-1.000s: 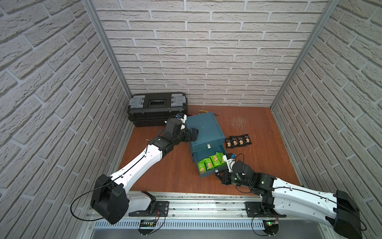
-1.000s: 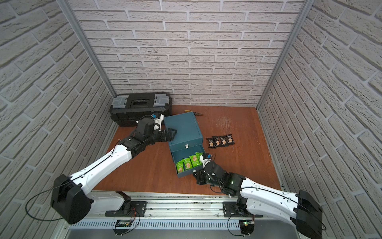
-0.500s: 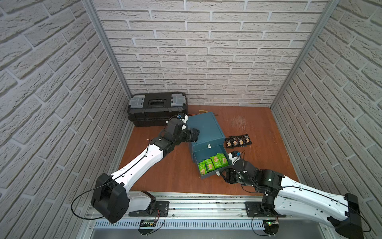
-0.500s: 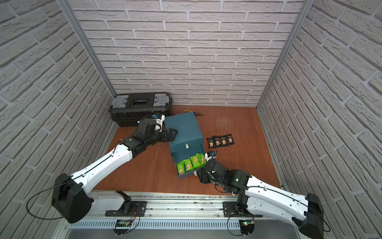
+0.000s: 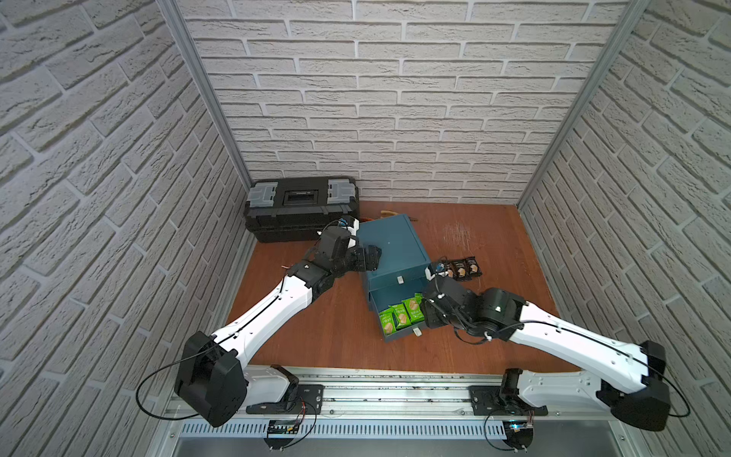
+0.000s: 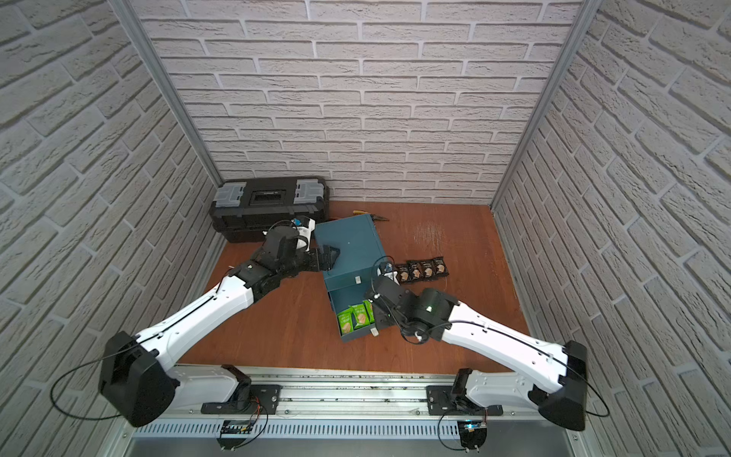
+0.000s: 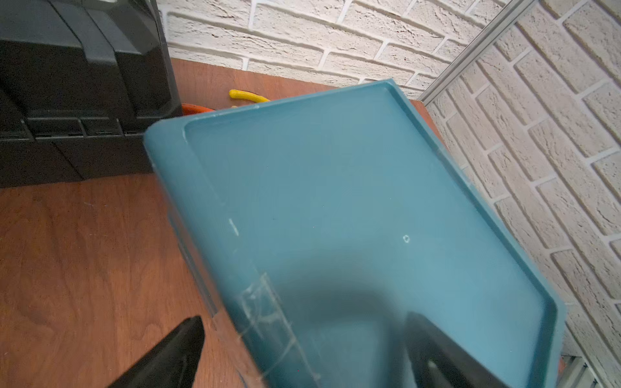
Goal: Take the cookies out of the drawer
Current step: Open the drawer in the storage box, then pick up the cookie from the drawer.
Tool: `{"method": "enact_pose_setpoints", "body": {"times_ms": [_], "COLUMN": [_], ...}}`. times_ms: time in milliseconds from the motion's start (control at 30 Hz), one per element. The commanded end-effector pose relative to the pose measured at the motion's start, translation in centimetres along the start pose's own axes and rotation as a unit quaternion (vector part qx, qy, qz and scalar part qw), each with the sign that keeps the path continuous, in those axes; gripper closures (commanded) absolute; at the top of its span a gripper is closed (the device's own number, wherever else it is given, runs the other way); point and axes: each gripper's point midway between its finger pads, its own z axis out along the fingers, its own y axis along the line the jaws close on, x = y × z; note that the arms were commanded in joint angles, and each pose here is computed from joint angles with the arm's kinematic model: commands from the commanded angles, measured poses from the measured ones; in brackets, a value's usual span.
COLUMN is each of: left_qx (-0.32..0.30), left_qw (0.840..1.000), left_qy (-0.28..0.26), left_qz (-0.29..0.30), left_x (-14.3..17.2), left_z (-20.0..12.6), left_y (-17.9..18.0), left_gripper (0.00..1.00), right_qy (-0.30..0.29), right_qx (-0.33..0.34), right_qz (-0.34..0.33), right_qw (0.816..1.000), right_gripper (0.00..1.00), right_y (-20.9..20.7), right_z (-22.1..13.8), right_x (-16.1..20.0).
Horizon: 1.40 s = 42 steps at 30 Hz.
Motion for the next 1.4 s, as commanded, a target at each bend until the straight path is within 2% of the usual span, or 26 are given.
{"method": "enact_pose_setpoints", "body": {"times_ms": [0, 267, 600, 933, 1133, 1233, 1367], "left_qx": [0.002, 0.008, 0.007, 0.005, 0.006, 0.006, 0.005], "left_qw": [1.0, 1.0, 1.0, 1.0, 1.0, 1.0, 1.0], "left_qy": [-0.022, -0.016, -0.021, -0.017, -0.014, -0.012, -0.014], "left_qz": [0.01, 0.009, 0.009, 0.01, 0.012, 0.015, 0.015], "left_x": [-1.2, -0.9, -1.0, -0.8, -0.7, -0.7, -0.8], "left_z": [-0.6, 0.0, -0.5, 0.0, 0.2, 0.2, 0.0], "left_y": [-0.3, -0.4, -0.4, -0.2, -0.2, -0.2, -0.2], "left_gripper": [0.02, 0.02, 0.01, 0.01, 0.02, 0.01, 0.02], "right_qy": [-0.004, 0.03, 0.06, 0.066, 0.064, 0.063, 0.055], "right_qx": [0.023, 0.051, 0.08, 0.102, 0.088, 0.089, 0.085], "right_qz": [-0.038, -0.076, -0.086, -0.097, -0.091, -0.09, -0.089], "right_qw": [0.999, 0.995, 0.991, 0.988, 0.99, 0.99, 0.991], "right_gripper": [0.5, 0.5, 0.47, 0.48, 0.51, 0.55, 0.73], "right_y": [-0.3, 0.4, -0.2, -1.2, -0.6, -0.6, -0.5], "right_z": [0.4, 3.3, 5.8, 6.6, 8.1, 8.5, 8.4], "right_x": [-0.3, 0.3, 0.5, 0.2, 0.4, 0.4, 0.0]}}
